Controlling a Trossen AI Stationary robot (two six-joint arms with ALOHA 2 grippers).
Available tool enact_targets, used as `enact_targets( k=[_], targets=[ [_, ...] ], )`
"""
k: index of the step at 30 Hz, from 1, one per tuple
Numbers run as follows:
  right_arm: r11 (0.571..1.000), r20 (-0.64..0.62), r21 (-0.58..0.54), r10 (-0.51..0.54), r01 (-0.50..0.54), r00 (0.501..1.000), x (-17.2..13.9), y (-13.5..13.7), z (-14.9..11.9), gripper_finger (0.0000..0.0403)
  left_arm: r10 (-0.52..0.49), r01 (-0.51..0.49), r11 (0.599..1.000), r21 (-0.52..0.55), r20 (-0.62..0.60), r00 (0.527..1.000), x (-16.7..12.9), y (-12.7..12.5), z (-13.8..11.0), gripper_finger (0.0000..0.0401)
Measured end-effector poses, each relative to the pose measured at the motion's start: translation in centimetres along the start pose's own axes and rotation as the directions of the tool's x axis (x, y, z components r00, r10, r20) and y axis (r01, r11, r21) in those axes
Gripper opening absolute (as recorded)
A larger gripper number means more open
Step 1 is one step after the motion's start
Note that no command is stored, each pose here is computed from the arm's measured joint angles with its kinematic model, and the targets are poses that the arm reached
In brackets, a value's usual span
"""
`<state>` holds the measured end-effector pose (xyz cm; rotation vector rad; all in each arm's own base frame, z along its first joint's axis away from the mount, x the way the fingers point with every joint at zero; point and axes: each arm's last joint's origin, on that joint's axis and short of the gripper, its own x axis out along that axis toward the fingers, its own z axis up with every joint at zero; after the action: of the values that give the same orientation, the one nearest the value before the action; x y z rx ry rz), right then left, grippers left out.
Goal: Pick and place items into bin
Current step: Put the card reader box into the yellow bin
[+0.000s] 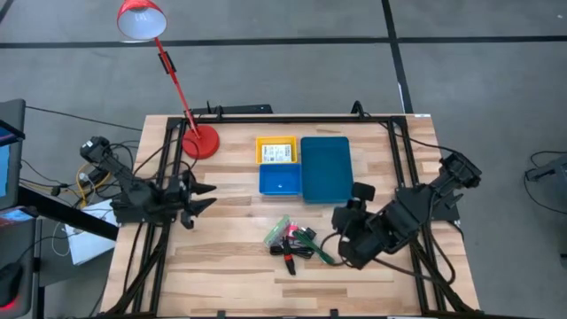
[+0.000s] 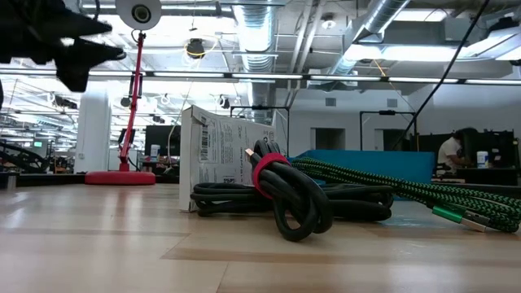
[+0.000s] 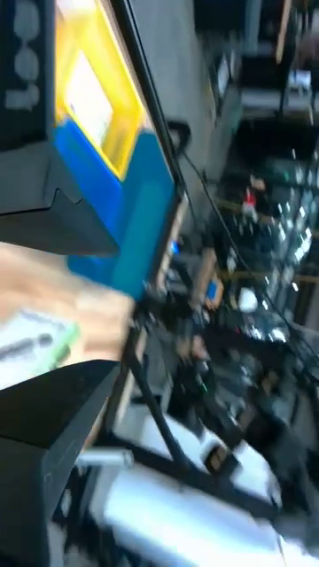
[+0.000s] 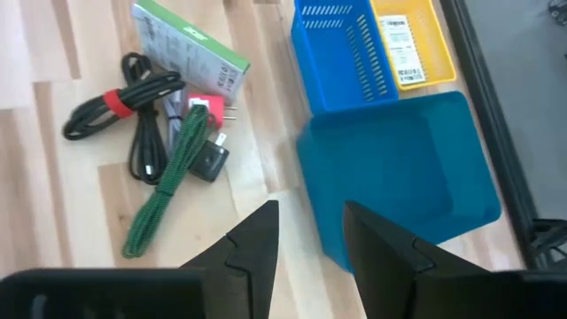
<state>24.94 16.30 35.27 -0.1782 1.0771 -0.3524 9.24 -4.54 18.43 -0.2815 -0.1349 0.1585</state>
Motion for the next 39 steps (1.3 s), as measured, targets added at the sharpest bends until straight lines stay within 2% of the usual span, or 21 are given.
enact_targets(
  k=[4,11,15,20,23,30,35,39],
  targets=[
    [1.0,0.021,0.03,0.006,-0.007,1.0,-0.6,0.7,-0.5,0.0123,-0.05,0.052,0.997,-0.049,0.037,0.998,0.3,0.0,0.7,0.019],
    [0.998,0.099,0.056,-0.034,0.029,0.995,-1.6,1.7,-1.5,0.0123,-0.147,0.146,0.989,-0.034,-0.008,0.989,1.8,-1.3,2.7,0.019],
    [0.994,0.122,0.097,-0.053,0.041,0.991,-2.0,1.9,-1.9,0.0123,-0.137,0.139,0.99,0.021,-0.081,0.987,3.8,-2.8,4.2,0.019],
    [0.991,0.135,0.126,-0.064,0.046,0.989,-2.0,1.8,-1.8,0.0123,-0.041,0.058,0.996,0.071,-0.227,0.973,6.9,-4.5,5.8,0.019],
    [0.989,0.132,0.138,-0.068,0.05,0.989,-1.8,1.7,-1.6,0.0123,0.028,-0.01,0.998,0.059,-0.325,0.945,8.8,-5.3,6.4,0.019],
    [0.986,0.116,0.157,-0.075,0.057,0.99,-1.4,1.2,-1.2,0.0123,0.081,-0.11,0.994,-0.029,-0.497,0.864,12.7,-7.1,6.4,0.019],
    [0.985,0.095,0.165,-0.072,0.056,0.993,-1.2,1.0,-1.0,0.0123,0.065,-0.172,0.977,-0.126,-0.593,0.802,15.3,-7.9,6.0,0.019],
    [0.985,0.091,0.163,-0.076,0.061,0.993,-1.0,0.8,-1.0,0.0123,0.053,-0.237,0.955,-0.178,-0.686,0.726,17.3,-8.0,5.4,0.019]
  ],
)
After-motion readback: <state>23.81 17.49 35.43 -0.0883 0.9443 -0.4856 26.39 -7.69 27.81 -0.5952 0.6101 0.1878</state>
